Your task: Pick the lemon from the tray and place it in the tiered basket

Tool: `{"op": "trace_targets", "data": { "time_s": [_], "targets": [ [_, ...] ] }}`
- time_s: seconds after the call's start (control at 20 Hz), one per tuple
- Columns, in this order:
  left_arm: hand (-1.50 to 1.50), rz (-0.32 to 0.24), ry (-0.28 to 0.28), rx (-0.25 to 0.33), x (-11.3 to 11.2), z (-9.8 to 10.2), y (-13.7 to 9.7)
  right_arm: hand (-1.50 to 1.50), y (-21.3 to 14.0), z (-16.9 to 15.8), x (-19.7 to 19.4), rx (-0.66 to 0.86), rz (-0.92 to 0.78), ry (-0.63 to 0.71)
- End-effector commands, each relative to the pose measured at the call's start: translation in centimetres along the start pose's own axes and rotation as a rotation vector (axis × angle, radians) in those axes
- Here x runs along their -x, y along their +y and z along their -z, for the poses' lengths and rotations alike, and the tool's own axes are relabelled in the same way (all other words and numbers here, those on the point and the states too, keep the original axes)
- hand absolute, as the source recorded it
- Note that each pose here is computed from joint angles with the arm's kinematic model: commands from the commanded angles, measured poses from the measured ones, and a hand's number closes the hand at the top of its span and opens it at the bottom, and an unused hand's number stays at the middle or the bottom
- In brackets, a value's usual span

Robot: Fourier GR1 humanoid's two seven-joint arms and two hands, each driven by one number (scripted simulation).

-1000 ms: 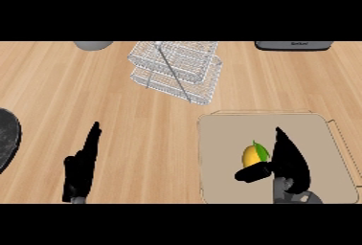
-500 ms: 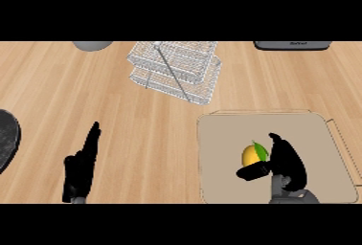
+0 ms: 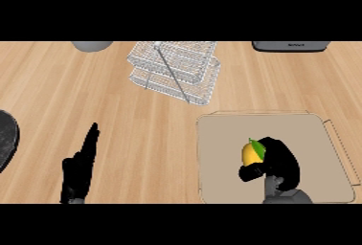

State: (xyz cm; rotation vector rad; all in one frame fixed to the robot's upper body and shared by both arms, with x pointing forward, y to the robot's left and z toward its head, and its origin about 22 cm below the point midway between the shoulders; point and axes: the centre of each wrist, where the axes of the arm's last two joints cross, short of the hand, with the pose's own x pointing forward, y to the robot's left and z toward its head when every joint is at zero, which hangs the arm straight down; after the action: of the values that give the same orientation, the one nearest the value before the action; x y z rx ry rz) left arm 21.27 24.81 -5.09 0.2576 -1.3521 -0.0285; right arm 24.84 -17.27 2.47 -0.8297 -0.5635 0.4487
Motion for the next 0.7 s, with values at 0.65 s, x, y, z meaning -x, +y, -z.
{"op": "trace_targets", "data": {
  "time_s": [0.65],
  "targets": [
    [0.0, -0.015, 0.049, -0.001, 1.0, -2.0, -1.0, 1.5, -1.7, -2.4, -7.7, 0.106, -0.318, -0.56]
  ]
}}
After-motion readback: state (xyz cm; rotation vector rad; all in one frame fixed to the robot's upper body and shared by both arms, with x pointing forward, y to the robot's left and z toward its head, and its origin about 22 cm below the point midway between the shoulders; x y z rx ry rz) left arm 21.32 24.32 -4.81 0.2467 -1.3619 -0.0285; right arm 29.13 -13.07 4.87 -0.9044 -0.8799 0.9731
